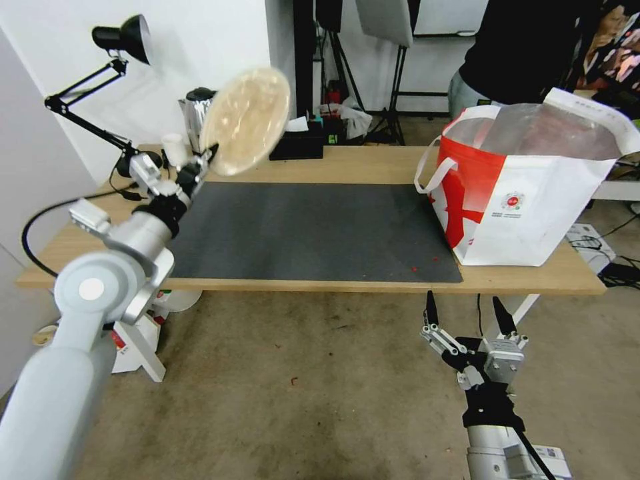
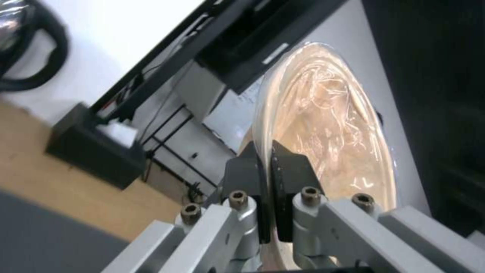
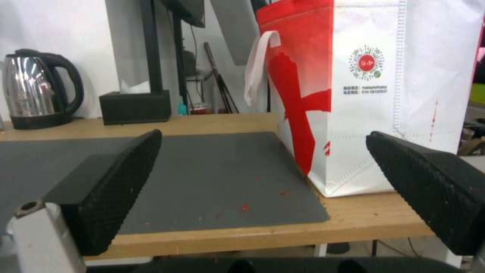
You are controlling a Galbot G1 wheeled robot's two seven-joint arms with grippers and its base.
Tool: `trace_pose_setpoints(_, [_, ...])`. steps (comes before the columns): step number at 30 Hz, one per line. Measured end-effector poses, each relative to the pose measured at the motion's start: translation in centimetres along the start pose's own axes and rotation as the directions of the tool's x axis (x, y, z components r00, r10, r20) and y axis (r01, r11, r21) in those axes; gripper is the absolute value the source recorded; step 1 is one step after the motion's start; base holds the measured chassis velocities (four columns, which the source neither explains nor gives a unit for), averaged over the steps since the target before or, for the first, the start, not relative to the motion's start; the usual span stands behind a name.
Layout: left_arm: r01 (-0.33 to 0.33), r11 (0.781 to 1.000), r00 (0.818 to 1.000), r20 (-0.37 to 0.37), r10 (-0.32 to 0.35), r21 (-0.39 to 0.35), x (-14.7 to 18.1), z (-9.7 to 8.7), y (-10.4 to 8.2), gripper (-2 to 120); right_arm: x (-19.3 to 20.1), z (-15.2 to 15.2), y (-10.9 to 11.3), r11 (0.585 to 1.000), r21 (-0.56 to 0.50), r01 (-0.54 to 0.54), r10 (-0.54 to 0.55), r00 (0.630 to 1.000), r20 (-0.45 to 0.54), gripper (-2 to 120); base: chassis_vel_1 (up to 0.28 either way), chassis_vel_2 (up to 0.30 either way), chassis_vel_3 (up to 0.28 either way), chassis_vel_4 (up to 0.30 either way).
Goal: Pick up the trash from the table and place it into the takeout bag.
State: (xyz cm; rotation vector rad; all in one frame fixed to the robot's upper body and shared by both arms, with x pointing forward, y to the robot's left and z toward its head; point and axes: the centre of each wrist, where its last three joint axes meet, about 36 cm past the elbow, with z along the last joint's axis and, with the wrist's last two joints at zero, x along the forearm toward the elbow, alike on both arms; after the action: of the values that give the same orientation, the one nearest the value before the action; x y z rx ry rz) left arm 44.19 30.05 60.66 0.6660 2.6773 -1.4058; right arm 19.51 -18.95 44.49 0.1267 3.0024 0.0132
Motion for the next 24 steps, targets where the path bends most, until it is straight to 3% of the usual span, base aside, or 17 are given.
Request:
trace_pose_setpoints(5, [-0.072, 0.996, 0.997, -0.022, 0.071, -0.058, -3.0, -1.4, -1.4, 1, 0.0, 0.0, 0.0, 1.000, 0.000, 0.000, 0.000, 1.000, 0.000, 100, 0.000, 0.000, 0.000, 0.000])
trace_pose_setpoints(12, [-0.150, 0.984, 0.987, -0.081, 0.142, -0.094, -8.0, -0.7, -3.3, 1, 0.0, 0.0, 0.0, 1.000, 0.000, 0.000, 0.000, 1.000, 0.000, 100, 0.000, 0.000, 0.000, 0.000])
trace_pose_setpoints(17, [-0.231, 0.965, 0.970, -0.108, 0.218, -0.125, -12.8, -0.2, -4.5, 1, 0.0, 0.0, 0.0, 1.000, 0.000, 0.000, 0.000, 1.000, 0.000, 100, 0.000, 0.000, 0.000, 0.000])
trace_pose_setpoints(21, [-0.277, 0.951, 0.955, -0.146, 0.258, -0.134, -15.6, 1.1, -4.9, 1, 0.0, 0.0, 0.0, 1.000, 0.000, 0.000, 0.000, 1.000, 0.000, 100, 0.000, 0.000, 0.000, 0.000])
trace_pose_setpoints(24, [-0.323, 0.938, 0.938, -0.175, 0.299, -0.128, -18.8, 3.3, -6.3, 1, 0.0, 0.0, 0.0, 1.000, 0.000, 0.000, 0.000, 1.000, 0.000, 100, 0.000, 0.000, 0.000, 0.000])
